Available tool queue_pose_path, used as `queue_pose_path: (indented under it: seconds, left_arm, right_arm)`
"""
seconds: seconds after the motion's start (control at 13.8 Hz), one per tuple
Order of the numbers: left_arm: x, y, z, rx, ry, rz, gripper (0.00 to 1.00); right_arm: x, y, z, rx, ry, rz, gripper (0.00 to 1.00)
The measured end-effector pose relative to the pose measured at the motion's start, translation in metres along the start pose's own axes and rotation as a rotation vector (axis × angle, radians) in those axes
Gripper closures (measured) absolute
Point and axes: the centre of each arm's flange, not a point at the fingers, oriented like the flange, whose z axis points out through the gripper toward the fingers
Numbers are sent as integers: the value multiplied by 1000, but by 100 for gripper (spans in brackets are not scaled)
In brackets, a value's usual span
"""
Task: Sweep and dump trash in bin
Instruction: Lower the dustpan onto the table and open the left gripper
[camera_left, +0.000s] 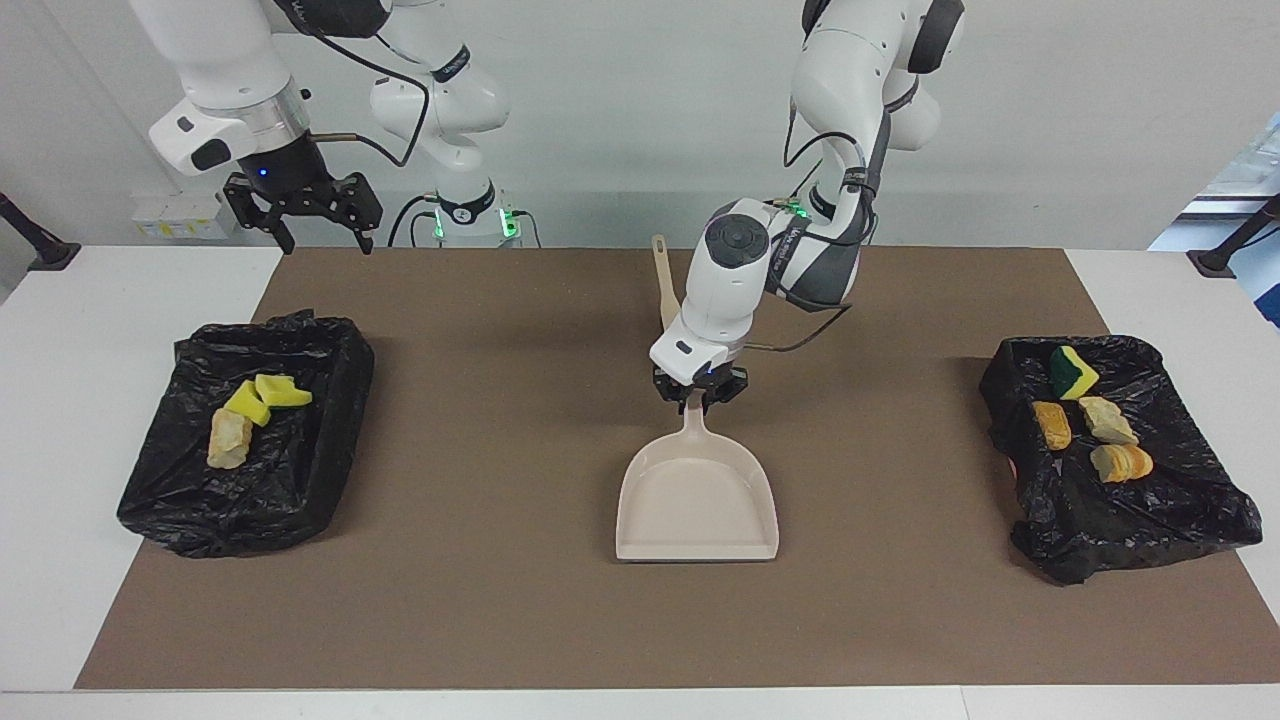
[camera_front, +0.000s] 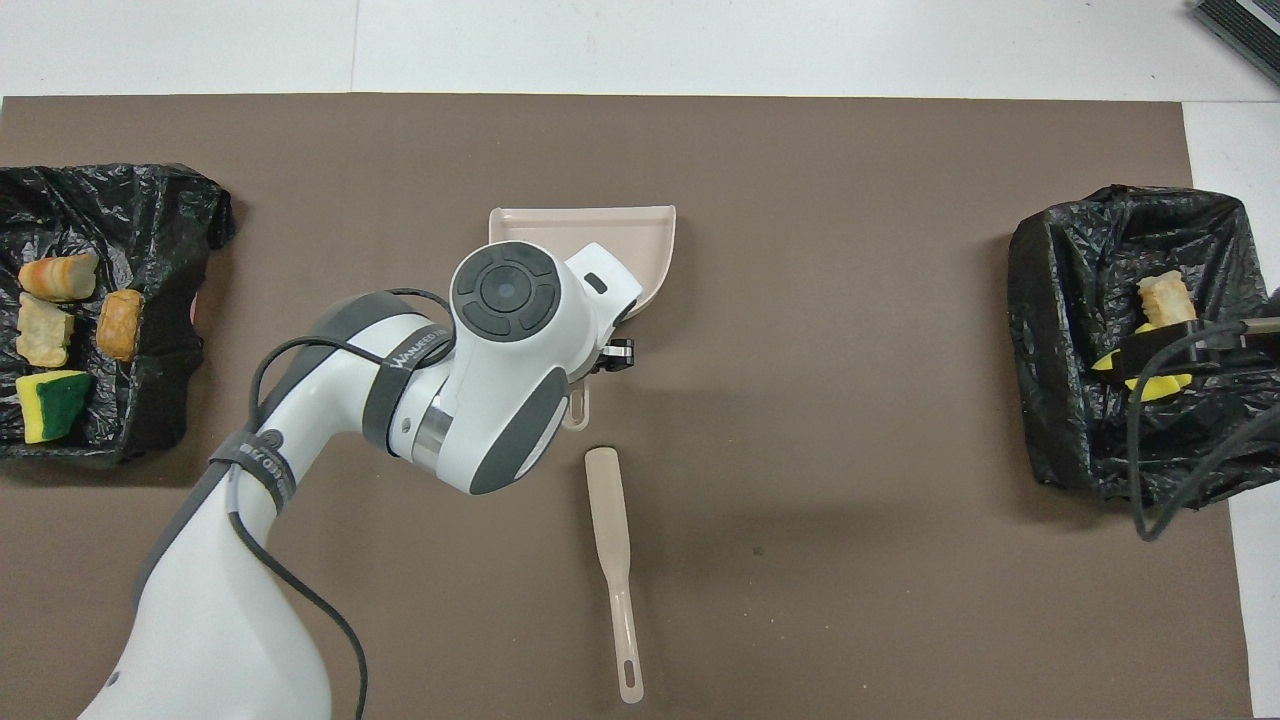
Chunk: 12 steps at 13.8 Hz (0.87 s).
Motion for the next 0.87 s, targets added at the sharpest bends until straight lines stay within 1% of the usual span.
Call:
queue_pose_path:
  seconds: [0.29, 0.43, 0.51, 0.58, 0.65, 0.72, 0.8, 0.87]
  left_arm:
    - [-2, 3, 1, 1, -4, 4, 67]
    - [-3, 4, 1, 2, -5, 5, 55]
    - [-4, 4, 1, 5, -10, 5, 54]
    - [-4, 4, 1, 9, -17, 5, 46]
    - [-3, 2, -1, 11, -18, 2, 41]
    - [-2, -1, -3, 18, -24, -2, 39]
    - [-1, -6, -8, 25, -31, -10, 32]
    - [1, -14, -17, 32, -35, -23, 22]
  right_arm:
    - [0, 0, 0, 0, 0, 0, 0]
    - [0, 0, 0, 0, 0, 0, 0]
    - [0, 0, 0, 0, 0, 0, 0]
    - [0, 0, 0, 0, 0, 0, 0]
    - [0, 0, 0, 0, 0, 0, 0]
    - [0, 0, 0, 0, 0, 0, 0]
    - [0, 0, 0, 0, 0, 0, 0]
    - [0, 0, 0, 0, 0, 0, 0]
